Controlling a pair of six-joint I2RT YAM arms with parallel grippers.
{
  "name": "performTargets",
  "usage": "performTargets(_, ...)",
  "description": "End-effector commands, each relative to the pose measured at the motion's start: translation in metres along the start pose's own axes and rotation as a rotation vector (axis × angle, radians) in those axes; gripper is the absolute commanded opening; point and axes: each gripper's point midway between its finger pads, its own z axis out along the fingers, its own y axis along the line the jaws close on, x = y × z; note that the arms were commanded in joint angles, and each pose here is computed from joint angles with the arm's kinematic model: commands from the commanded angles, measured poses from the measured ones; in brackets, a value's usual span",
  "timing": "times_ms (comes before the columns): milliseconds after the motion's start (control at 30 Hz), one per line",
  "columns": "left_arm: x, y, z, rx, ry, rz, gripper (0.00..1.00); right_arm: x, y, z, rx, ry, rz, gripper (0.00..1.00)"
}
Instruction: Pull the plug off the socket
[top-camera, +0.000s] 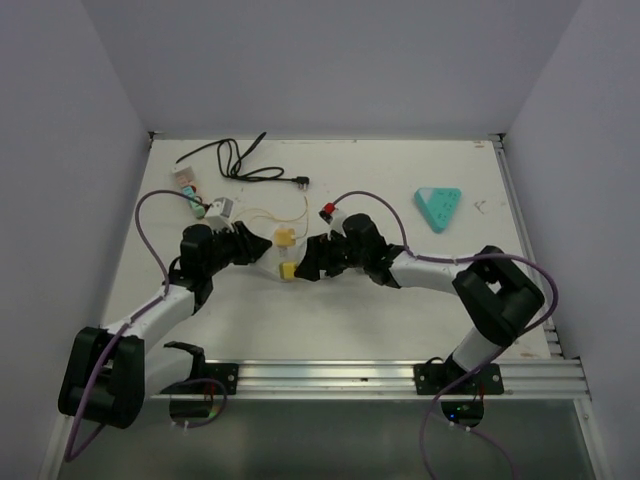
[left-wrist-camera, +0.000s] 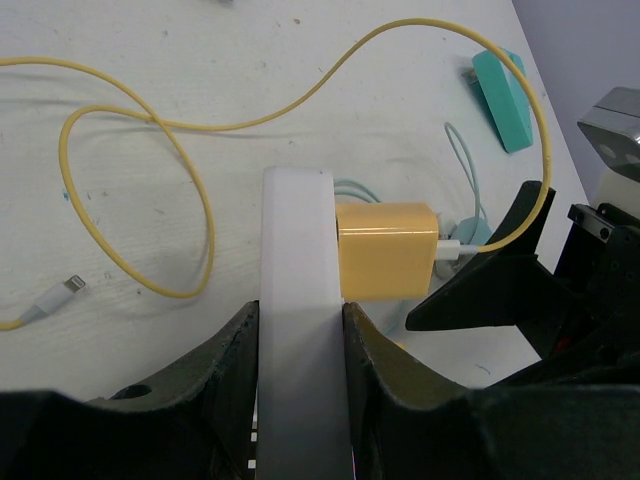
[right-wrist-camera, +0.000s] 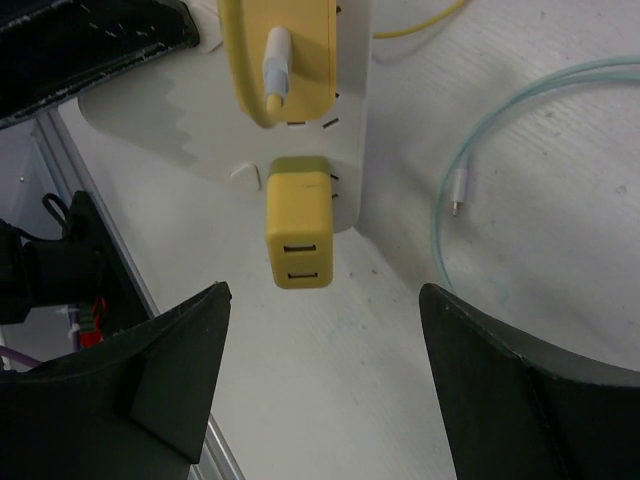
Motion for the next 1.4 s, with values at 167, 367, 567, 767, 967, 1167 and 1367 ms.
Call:
performTargets(167, -0.01, -0.011, -0.009, 0.032, -0.08, 0.007, 0.0, -0.029, 0.035, 0.033, -0.106, -0.11, 0.018, 0.74)
performTargets(367, -0.01, -0.013, -0.011, 0.04, -0.087, -0.001, 0.0, -0.019, 0.04, 0.046, -0.134, -0.088, 0.004, 0.56)
performTargets(567, -0.005, -0.019, -0.012, 0.067, -0.045, -0.003, 0.0, -0.019, 0.036, 0.039, -0.105, -0.084, -0.044, 0.12)
performTargets(767, 0.0, -0.023, -0.015, 0.071, 0.008, -0.007, 0.44, -0.016, 0.022, 0.027, -0.022, -0.053, -0.168, 0.0)
performTargets(967, 0.007, -0.024, -0.018, 0.063, 0.069, -0.019, 0.66, -0.012, 0.014, 0.018, 0.019, -0.024, -0.252, 0.0)
performTargets(1167, 0.013, -0.018, -0.018, 0.03, 0.109, -0.024, 0.75, -0.007, 0.016, 0.016, -0.007, -0.004, -0.29, 0.0)
performTargets(1367, 0.019, -0.022, -0.012, 0.045, 0.151, -0.021, 0.69, -0.004, 0.017, 0.014, -0.015, 0.019, -0.334, 0.0)
